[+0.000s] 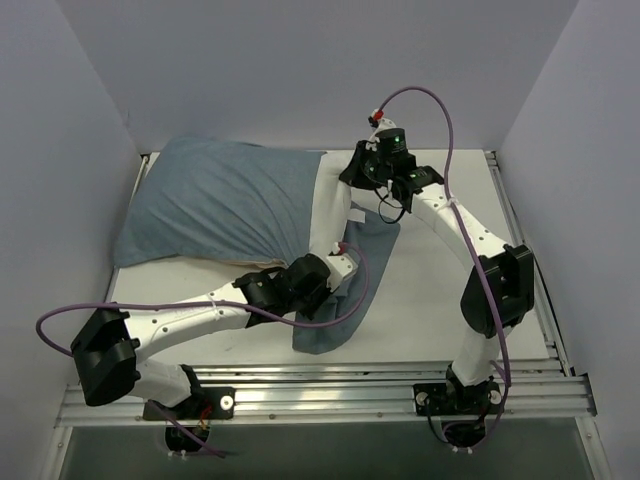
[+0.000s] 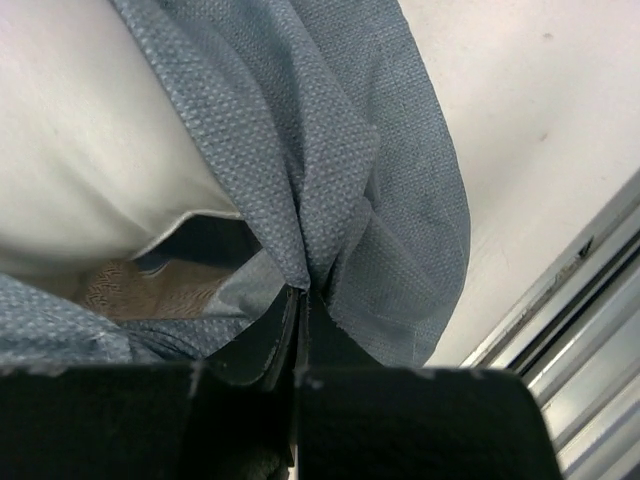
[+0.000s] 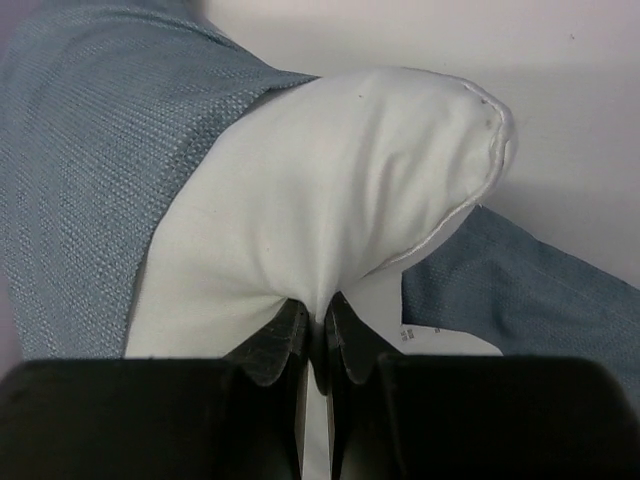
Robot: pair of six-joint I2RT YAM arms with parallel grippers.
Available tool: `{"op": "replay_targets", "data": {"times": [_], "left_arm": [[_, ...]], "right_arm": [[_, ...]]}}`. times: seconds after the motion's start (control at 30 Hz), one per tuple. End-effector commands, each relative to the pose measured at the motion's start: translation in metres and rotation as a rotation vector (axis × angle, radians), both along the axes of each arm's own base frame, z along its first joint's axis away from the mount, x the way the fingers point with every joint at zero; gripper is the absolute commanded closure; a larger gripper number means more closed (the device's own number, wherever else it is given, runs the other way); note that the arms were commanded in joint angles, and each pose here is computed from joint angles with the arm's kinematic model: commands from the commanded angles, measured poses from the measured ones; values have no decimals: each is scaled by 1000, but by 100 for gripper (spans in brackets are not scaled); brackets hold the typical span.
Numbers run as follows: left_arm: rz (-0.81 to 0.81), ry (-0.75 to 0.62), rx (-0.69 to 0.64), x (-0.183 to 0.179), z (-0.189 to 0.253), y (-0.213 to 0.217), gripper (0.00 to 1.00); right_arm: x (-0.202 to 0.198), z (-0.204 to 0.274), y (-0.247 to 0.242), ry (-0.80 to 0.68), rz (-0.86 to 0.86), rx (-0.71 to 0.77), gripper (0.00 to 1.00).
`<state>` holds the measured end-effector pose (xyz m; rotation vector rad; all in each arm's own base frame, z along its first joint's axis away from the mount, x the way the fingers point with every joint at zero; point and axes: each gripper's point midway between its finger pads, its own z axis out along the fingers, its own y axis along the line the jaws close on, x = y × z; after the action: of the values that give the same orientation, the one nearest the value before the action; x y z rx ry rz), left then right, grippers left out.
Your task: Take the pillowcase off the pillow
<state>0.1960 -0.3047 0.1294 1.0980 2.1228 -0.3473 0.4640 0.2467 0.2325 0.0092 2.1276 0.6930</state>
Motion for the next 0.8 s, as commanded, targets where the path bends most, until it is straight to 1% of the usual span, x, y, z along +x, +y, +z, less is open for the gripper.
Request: {"op": "replay_targets", "data": {"times": [0.0, 0.1, 0.13, 0.17, 0.23, 0.3, 0.43, 0.53, 0.57, 0.63, 0.67, 0.7, 0.73, 0.77], "left_arm": [[68, 160, 74, -29, -41, 16, 98], [126, 199, 113, -32, -60, 25, 98], [143, 206, 128, -33, -64, 29, 98], [180, 210, 150, -32, -69, 34, 97], [226, 202, 172, -29, -74, 40, 96], [296, 178, 198, -24, -74, 50, 94], [413, 144, 195, -13, -70, 63, 93], [494, 135, 163, -6, -69, 68, 93], [515, 130, 142, -5, -69, 68, 91], [525, 113, 114, -1, -65, 66, 91], [522, 100, 72, 2, -58, 60, 91], [519, 93, 51, 4, -55, 58, 91], [512, 89, 19, 5, -49, 54, 91], [501, 76, -17, 8, -44, 48, 91]], "right_arm": [[44, 113, -28, -277, -140, 110, 100], [50, 121, -40, -268, -163, 112, 100], [52, 136, -42, -288, -164, 125, 100], [53, 131, -47, -261, -172, 112, 100], [55, 141, -52, -274, -178, 113, 100], [56, 139, -58, -262, -185, 110, 100], [57, 140, -69, -245, -189, 125, 100], [55, 146, -79, -243, -192, 141, 100], [52, 148, -79, -246, -184, 143, 100], [44, 135, -71, -215, -140, 131, 100], [35, 131, -63, -205, -102, 133, 100], [29, 123, -58, -189, -87, 129, 100], [18, 88, -49, -121, -65, 106, 100], [9, 90, -49, -141, -72, 116, 90]]}}
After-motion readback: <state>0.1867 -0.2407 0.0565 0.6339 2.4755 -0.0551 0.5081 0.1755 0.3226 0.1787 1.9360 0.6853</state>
